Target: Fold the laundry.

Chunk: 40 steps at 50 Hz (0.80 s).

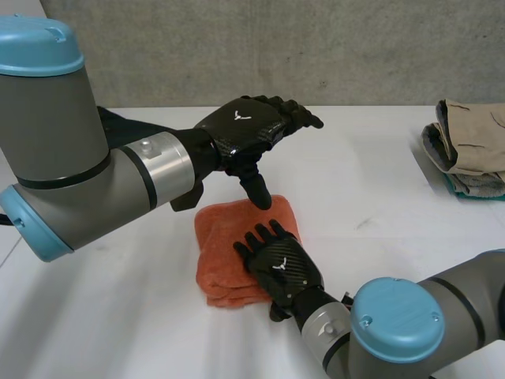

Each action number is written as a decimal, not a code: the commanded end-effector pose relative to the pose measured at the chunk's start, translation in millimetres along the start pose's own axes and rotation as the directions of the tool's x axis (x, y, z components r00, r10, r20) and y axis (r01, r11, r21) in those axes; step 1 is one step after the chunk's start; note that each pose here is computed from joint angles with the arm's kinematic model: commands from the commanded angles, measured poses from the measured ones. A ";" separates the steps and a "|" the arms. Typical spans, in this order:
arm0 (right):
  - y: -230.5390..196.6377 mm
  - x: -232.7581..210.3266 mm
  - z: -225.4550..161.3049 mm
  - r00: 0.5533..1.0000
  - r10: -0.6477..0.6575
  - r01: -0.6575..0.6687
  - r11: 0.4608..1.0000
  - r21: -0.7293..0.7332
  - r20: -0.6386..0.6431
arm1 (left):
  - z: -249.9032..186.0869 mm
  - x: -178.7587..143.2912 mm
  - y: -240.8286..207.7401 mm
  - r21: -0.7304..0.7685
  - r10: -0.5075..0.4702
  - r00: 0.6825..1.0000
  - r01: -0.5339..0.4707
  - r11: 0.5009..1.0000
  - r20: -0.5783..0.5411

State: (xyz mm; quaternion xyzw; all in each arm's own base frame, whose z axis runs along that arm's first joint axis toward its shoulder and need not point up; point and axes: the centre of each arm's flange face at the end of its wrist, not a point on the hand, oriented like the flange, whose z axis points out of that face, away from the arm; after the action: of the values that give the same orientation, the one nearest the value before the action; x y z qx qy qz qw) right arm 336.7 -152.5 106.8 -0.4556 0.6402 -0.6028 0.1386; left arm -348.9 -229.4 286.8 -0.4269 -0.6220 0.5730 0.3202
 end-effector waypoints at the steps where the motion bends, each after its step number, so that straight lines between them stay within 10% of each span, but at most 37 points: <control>1: 5.2 1.4 19.2 0.997 -0.067 0.068 0.997 0.042 -0.027 | 0.4 -0.6 5.6 -0.015 -0.005 1.000 0.006 1.000 0.012; 25: -19.5 25.4 64.8 0.990 -0.069 0.094 0.975 0.202 -0.127 | -0.8 -1.6 3.4 -0.013 -0.002 0.999 0.003 1.000 0.032; 40: -87.1 214.0 78.1 0.856 0.004 0.226 0.896 0.381 -0.516 | -14.9 -19.9 -29.2 0.080 0.047 0.993 -0.056 0.995 0.112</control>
State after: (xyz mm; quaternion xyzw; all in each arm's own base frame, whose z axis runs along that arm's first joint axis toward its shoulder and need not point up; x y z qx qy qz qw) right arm 353.5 -300.0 194.3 -0.3359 0.5162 -0.7849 0.0683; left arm -340.1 -235.6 303.4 -0.4096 -0.6152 0.6033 0.2997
